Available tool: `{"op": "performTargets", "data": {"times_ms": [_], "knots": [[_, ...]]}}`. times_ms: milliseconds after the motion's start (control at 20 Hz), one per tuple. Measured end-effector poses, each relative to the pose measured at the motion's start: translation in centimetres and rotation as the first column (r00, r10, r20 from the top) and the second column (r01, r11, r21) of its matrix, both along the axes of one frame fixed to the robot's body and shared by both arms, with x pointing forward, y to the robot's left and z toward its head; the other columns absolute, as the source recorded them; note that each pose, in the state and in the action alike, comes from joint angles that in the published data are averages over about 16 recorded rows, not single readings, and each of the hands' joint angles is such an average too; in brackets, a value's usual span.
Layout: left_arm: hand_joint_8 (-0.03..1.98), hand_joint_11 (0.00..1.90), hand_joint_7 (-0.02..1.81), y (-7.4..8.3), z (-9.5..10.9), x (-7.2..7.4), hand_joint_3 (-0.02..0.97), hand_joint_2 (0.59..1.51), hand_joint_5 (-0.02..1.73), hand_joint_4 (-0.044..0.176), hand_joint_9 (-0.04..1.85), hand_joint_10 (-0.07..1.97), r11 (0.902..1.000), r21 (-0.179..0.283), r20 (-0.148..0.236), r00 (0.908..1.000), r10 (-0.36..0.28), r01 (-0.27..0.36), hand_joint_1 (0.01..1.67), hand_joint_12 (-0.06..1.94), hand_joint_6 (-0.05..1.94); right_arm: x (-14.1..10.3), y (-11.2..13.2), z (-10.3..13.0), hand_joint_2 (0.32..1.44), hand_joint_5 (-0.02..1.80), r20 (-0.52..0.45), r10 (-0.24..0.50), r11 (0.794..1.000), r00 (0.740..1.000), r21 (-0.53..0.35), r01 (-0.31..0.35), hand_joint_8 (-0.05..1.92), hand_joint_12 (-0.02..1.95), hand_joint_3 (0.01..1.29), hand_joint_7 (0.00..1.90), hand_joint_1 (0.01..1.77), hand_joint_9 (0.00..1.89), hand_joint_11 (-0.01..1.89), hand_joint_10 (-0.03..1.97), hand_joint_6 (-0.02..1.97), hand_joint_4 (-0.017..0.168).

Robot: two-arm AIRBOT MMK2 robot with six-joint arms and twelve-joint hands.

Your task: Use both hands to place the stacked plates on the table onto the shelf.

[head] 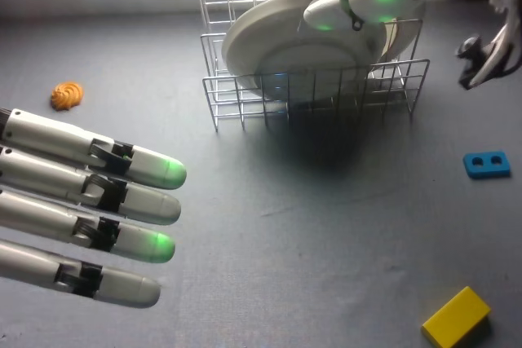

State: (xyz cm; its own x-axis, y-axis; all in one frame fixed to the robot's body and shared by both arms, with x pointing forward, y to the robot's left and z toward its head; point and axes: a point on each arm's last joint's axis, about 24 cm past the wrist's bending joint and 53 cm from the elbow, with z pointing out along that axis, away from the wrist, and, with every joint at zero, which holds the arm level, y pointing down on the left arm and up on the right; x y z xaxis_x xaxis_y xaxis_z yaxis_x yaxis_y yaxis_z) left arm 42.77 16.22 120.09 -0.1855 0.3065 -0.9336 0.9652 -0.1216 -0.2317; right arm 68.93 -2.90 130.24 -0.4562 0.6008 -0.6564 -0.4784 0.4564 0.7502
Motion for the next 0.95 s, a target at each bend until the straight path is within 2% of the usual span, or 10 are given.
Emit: {"op": "performTargets", "data": {"times_ms": [150, 300, 450, 600, 800, 950], "knots": [[0.01, 0.03, 0.12, 0.0, 0.0, 0.0, 0.002, 1.177, 0.11, -0.002, 0.08, 0.02, 1.0000, 0.000, 0.000, 1.0000, -0.001, 0.001, 0.01, 0.10, 0.01, -2.0, 0.7, 0.5, 1.07, 0.75, 0.076, 0.036, 0.998, 0.996, -0.058, -0.031, 0.02, 1.16, 0.01, 0.82, 0.91, 0.77, 0.20, -0.01, 0.03, 0.000], [0.14, 0.08, 0.25, 0.1, 0.0, 0.1, 0.002, 1.179, 0.22, -0.002, 0.20, 0.17, 1.0000, 0.002, 0.001, 1.0000, -0.003, 0.003, 0.01, 0.43, 0.07, -4.3, 1.3, 0.6, 1.07, 0.78, 0.149, 0.077, 0.990, 0.986, -0.125, -0.059, 0.08, 1.18, 0.01, 0.85, 0.79, 0.79, 0.26, 0.07, 0.06, 0.001], [0.42, 0.23, 0.46, 0.1, -0.1, 0.2, 0.002, 1.170, 0.40, 0.003, 0.39, 0.48, 1.0000, 0.007, 0.004, 1.0000, -0.003, 0.003, 0.01, 0.76, 0.36, -6.6, 1.8, 0.3, 1.07, 0.80, 0.211, 0.121, 0.979, 0.970, -0.188, -0.081, 0.37, 1.32, 0.01, 0.89, 0.62, 0.83, 0.37, 0.39, 0.31, 0.002], [0.68, 0.44, 0.73, 0.2, -0.2, 0.3, 0.002, 1.154, 0.64, 0.035, 0.65, 0.74, 1.0000, 0.009, 0.007, 1.0000, 0.000, 0.000, 0.01, 1.11, 0.63, -8.8, 2.0, -0.3, 1.06, 0.90, 0.249, 0.160, 0.966, 0.955, -0.241, -0.099, 0.72, 1.46, 0.01, 1.00, 0.45, 0.95, 0.61, 0.74, 0.66, 0.003], [0.91, 0.60, 0.97, 0.1, -0.2, 0.4, 0.003, 1.145, 0.85, 0.052, 0.88, 1.00, 1.0000, 0.009, 0.008, 1.0000, 0.001, -0.001, 0.01, 1.49, 0.86, -10.2, 2.1, -0.9, 1.05, 0.98, 0.267, 0.183, 0.956, 0.946, -0.271, -0.109, 0.99, 1.58, 0.01, 1.08, 0.28, 1.04, 0.79, 1.03, 0.91, 0.004], [1.19, 0.77, 1.18, 0.1, -0.3, 0.5, 0.004, 1.131, 1.04, 0.069, 1.07, 1.30, 1.0000, 0.009, 0.009, 1.0000, 0.002, -0.002, 0.01, 1.79, 1.12, -11.0, 1.8, -1.2, 1.04, 1.05, 0.271, 0.191, 0.952, 0.943, -0.284, -0.111, 1.30, 1.72, 0.01, 1.15, 0.15, 1.11, 0.96, 1.37, 1.19, 0.004]]}}
